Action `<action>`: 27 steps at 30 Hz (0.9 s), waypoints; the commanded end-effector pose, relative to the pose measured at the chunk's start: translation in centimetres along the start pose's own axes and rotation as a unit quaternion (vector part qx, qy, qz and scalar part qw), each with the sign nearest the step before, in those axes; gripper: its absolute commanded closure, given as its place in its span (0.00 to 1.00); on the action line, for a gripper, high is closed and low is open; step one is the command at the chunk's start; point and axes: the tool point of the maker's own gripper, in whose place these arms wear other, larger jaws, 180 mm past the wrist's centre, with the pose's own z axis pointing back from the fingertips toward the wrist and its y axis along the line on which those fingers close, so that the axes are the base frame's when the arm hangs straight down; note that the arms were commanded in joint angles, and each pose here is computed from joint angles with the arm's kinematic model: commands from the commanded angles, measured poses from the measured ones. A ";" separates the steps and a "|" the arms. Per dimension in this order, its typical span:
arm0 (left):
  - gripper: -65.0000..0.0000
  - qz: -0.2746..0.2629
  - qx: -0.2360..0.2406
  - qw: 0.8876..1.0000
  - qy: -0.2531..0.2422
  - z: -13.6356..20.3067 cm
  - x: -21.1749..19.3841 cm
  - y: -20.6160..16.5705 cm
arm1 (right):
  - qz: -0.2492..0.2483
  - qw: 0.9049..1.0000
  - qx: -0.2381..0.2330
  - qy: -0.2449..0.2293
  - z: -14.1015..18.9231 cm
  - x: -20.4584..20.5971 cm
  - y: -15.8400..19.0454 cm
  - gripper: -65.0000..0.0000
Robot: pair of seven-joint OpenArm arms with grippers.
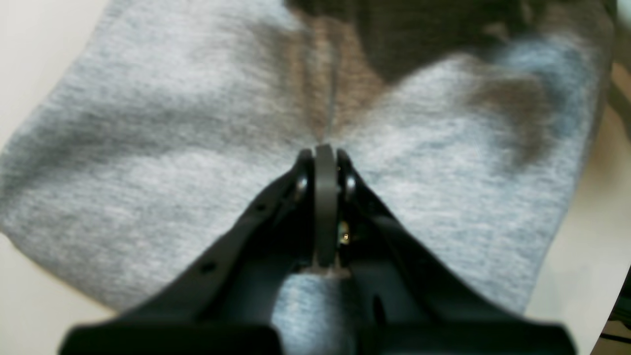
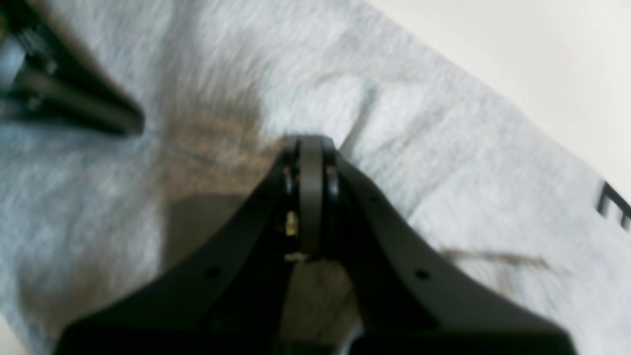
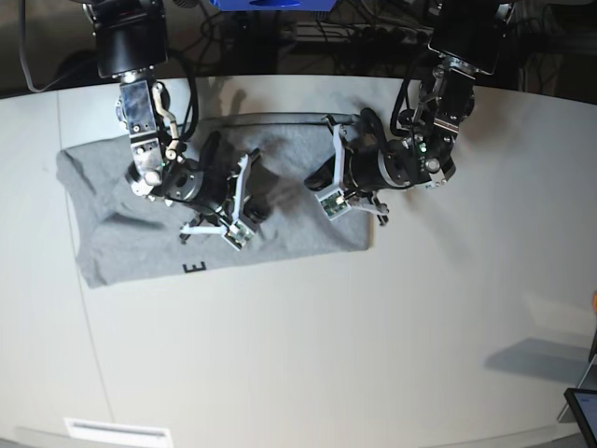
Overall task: Fold the T-shirt properly
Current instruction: 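Pull the shirt's corners apart with both grippers to flatten it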
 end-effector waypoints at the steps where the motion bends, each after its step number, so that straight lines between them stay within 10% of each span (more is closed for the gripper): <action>1: 0.98 -0.020 0.030 0.996 0.079 0.7 -3.1 1.5 | 0.016 0.999 -0.018 -0.030 0.8 2.3 -1.2 1.00; 15: 0.98 -0.054 0.032 0.997 -0.047 1.2 6.8 -1.8 | -0.009 0.981 -0.187 -0.039 9.8 1.9 -8.8 1.00; 27: 0.98 -0.045 0.014 0.999 -0.027 2.3 4.3 -5.4 | -0.062 0.969 -0.238 -0.003 12.7 -2.8 -11.5 1.00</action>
